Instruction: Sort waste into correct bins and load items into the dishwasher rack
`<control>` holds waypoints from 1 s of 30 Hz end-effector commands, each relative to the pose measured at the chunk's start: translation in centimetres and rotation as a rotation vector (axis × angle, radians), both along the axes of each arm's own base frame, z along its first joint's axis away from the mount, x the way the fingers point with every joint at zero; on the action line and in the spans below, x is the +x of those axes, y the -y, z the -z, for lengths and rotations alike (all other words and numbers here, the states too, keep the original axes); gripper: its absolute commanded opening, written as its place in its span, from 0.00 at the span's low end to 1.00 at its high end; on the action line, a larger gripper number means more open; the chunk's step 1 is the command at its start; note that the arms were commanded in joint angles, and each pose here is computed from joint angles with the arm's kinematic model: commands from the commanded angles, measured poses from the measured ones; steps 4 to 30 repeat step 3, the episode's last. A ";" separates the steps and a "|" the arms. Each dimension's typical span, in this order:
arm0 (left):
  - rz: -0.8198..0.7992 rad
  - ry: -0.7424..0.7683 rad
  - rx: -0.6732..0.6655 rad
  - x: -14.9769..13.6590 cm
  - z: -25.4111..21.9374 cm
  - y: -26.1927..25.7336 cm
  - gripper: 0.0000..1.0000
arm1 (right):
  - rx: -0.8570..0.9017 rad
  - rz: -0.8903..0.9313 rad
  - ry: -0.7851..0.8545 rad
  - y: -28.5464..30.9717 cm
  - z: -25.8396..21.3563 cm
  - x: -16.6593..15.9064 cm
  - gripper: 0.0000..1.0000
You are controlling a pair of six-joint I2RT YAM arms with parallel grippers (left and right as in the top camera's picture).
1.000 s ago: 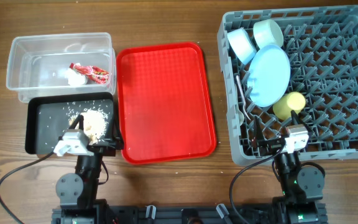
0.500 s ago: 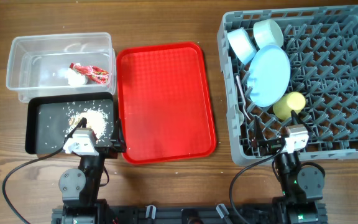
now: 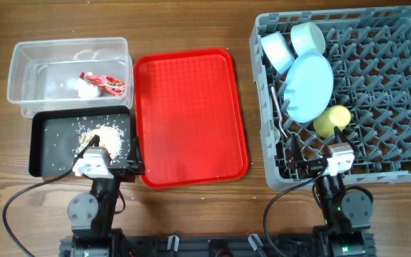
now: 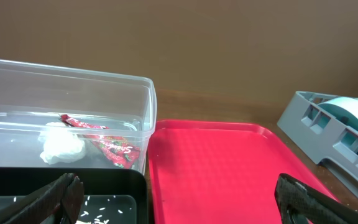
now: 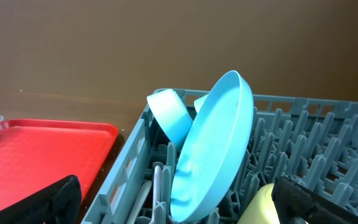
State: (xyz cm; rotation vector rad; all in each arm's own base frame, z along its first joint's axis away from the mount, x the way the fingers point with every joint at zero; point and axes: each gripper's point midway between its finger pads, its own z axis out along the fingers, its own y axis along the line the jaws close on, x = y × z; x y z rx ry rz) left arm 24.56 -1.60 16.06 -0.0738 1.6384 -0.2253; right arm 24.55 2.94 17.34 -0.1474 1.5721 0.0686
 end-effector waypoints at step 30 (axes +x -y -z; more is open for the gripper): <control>0.010 0.005 0.019 0.0 0.1 0.1 1.00 | 0.008 -0.013 0.009 -0.2 -0.2 -0.1 1.00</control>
